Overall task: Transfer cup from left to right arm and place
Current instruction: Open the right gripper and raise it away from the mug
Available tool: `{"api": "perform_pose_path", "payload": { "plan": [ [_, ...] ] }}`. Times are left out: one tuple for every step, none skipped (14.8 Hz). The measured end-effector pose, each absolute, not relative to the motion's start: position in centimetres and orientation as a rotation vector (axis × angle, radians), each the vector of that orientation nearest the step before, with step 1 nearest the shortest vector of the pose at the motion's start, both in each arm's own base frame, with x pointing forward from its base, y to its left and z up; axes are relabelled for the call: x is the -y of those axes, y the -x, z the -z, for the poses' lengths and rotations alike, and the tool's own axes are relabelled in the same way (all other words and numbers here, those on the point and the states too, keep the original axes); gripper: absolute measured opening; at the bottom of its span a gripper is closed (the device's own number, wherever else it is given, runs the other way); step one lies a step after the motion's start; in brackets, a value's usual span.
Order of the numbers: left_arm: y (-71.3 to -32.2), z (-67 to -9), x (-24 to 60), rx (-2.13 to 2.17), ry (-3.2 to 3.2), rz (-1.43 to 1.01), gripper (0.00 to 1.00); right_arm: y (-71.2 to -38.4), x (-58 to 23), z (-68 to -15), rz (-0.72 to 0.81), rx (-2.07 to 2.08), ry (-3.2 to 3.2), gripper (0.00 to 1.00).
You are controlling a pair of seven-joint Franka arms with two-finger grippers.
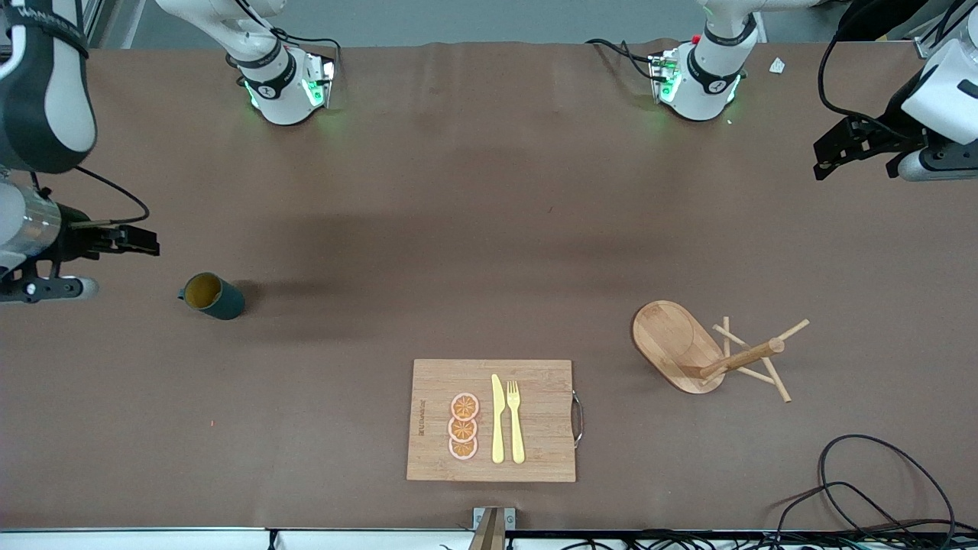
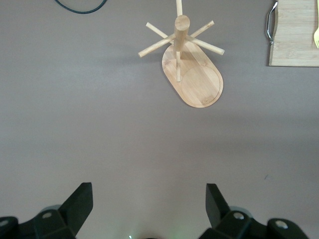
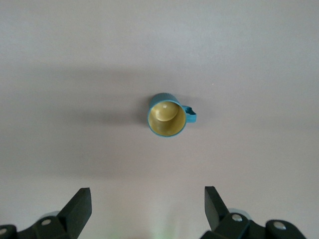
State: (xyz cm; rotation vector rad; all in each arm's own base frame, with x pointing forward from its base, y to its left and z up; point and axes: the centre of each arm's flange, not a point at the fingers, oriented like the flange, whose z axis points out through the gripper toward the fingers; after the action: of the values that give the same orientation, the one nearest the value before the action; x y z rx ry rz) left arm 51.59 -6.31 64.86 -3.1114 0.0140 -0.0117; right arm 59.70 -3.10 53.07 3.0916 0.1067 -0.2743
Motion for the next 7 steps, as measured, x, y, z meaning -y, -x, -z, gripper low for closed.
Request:
{"api": "perform_pose_path", "payload": {
  "plan": [
    [-51.6,-64.9,6.3,-0.022,3.111,0.013,1.0,-59.8,3.1,-54.2,0.251,-0.105,-3.093,1.0],
    [-51.6,-65.0,6.3,-0.03,3.112,0.017,1.0,-59.9,3.2,-55.2,0.234,-0.102,-3.094,1.0],
    [-51.6,-65.3,6.3,-0.038,3.112,0.027,1.0,-59.9,3.3,-56.0,0.221,-0.098,-3.094,1.0],
    [-51.6,-65.7,6.2,-0.054,3.113,0.04,1.0,-60.0,3.3,-56.6,0.207,-0.095,-3.094,1.0],
    [-51.6,-66.1,6.0,-0.063,3.113,0.051,1.0,-60.0,3.4,-57.0,0.198,-0.093,-3.094,1.0],
    [-51.6,-66.2,5.9,-0.066,3.113,0.057,1.0,-60.1,3.4,-57.2,0.191,-0.093,-3.094,1.0],
    [-51.7,-66.3,5.7,-0.069,3.113,0.059,1.0,-60.0,3.4,-57.4,0.194,-0.092,-3.094,1.0]
  ]
}}
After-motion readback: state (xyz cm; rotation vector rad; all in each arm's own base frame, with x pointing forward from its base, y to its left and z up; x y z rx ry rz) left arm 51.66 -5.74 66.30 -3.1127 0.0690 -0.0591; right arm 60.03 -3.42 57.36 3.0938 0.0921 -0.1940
